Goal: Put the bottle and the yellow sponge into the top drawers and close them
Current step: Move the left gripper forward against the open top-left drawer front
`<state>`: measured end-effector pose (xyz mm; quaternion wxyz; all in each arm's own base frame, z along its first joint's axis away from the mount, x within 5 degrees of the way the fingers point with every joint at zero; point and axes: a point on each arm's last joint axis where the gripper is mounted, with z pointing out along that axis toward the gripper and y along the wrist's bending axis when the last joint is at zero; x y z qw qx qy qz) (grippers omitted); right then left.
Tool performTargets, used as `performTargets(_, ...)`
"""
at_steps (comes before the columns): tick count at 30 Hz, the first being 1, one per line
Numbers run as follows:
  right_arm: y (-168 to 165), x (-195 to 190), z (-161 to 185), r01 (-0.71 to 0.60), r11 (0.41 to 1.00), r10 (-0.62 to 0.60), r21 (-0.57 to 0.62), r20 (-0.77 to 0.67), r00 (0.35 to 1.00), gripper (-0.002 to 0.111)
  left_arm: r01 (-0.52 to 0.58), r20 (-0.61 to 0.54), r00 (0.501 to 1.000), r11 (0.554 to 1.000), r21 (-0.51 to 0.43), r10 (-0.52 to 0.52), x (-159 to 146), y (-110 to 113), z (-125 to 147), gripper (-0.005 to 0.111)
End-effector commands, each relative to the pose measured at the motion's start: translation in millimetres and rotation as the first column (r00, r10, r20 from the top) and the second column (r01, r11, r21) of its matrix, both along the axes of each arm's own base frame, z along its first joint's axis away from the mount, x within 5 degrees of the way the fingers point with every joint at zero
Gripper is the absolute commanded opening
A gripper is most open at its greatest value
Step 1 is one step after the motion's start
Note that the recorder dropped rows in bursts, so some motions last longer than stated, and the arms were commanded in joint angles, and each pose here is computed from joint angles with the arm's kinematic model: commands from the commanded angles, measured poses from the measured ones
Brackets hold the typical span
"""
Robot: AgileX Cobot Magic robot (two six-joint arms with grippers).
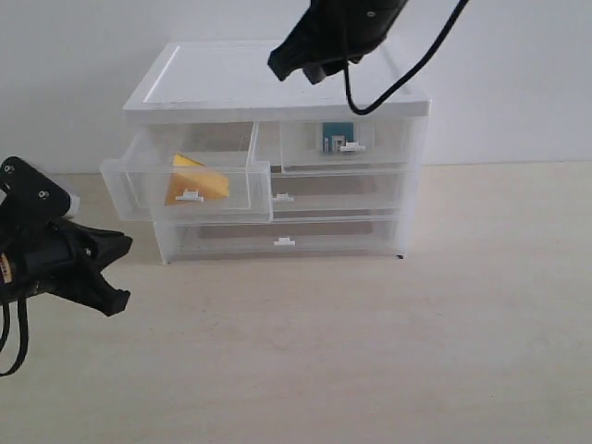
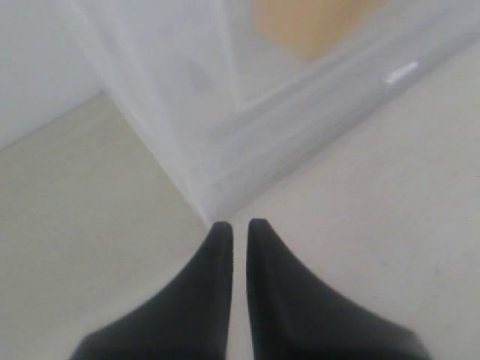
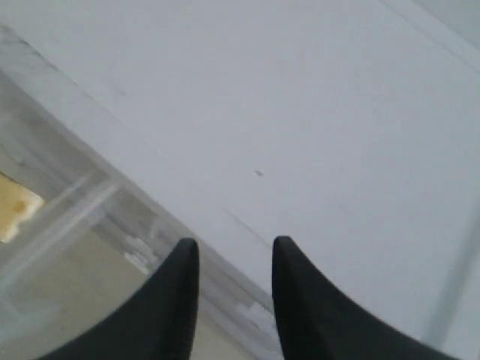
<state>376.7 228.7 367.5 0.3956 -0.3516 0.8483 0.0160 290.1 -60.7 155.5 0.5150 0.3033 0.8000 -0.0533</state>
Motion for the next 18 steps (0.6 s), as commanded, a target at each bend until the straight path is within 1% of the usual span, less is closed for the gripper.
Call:
performTargets(1, -27.6, 8.0, -0.3, 0.105, 0.994, -0.105, -0.001, -0.068, 0.992, 0.028, 0.041, -0.016, 0.999, 0.992, -0.119, -0.044, -3.1, -7.9, 5.5, 0.004)
performTargets(3, -34.6, 10.6, -2.4, 0.123, 0.992, -0.123, -0.005, -0.085, 0.989, 0.028, 0.029, -0.022, 0.999, 0.986, -0.162, -0.033, -2.9, -8.7, 6.9, 0.004)
performTargets(5, -40.7, 12.5, -5.3, 0.138, 0.99, -0.139, -0.013, -0.097, 0.986, 0.028, -0.012, -0.055, 0.998, 0.968, -0.249, -0.001, -1.6, -9.7, 9.3, 0.004)
performTargets(6, -46.0, 14.5, -9.7, 0.151, 0.988, -0.152, -0.023, -0.111, 0.982, 0.028, -0.062, -0.095, 0.995, 0.949, -0.309, 0.033, 1.7, -9.5, 11.7, 0.004)
performTargets(8, -49.7, 16.1, -11.3, 0.16, 0.987, -0.162, -0.026, -0.115, 0.98, 0.028, -0.081, -0.127, 0.991, 0.94, -0.33, 0.041, 4.5, -10.2, 12.9, 0.004)
performTargets(9, -49.8, 16.3, -11.8, 0.156, 0.987, -0.159, -0.03, -0.112, 0.981, 0.028, -0.066, -0.133, 0.991, 0.941, -0.332, 0.023, 5.0, -11.6, 13.3, 0.005)
performTargets(10, -50.4, 16.5, -11.7, 0.157, 0.987, -0.16, -0.038, -0.107, 0.981, 0.028, -0.049, -0.138, 0.99, 0.94, -0.339, 0.002, 5.7, -13.5, 13.6, 0.009)
performTargets(11, -51.7, 17.4, -11.3, 0.159, 0.986, -0.164, -0.053, -0.093, 0.982, 0.028, -0.034, -0.157, 0.987, 0.929, -0.368, -0.027, 6.6, -19.2, 16.3, 0.022)
performTargets(12, -51.7, 17.6, -11.1, 0.159, 0.986, -0.164, -0.053, -0.089, 0.983, 0.028, -0.027, -0.168, 0.985, 0.925, -0.378, -0.039, 6.2, -22.6, 17.0, 0.029)
performTargets(13, -51.9, 18.0, -10.9, 0.159, 0.986, -0.164, -0.054, -0.083, 0.983, 0.028, -0.007, -0.18, 0.981, 0.926, -0.377, -0.066, 4.7, -29.0, 17.1, 0.046)
performTargets(14, -52.0, 18.1, -10.8, 0.16, 0.986, -0.164, -0.056, -0.082, 0.983, 0.028, -0.012, -0.209, 0.975, 0.929, -0.37, -0.07, 2.1, -36.1, 14.9, 0.058)
performTargets(16, -53.3, 18.6, -10.6, 0.162, 0.984, -0.167, -0.071, -0.072, 0.983, 0.028, -0.007, -0.238, 0.968, 0.941, -0.338, -0.078, -1.8, -45.1, 11.5, 0.058)
performTargets(18, -54.0, 19.0, -10.5, 0.163, 0.983, -0.169, -0.08, -0.065, 0.983, 0.028, -0.009, -0.258, 0.962, 0.937, -0.349, -0.087, -5.1, -54.0, 10.8, 0.058)
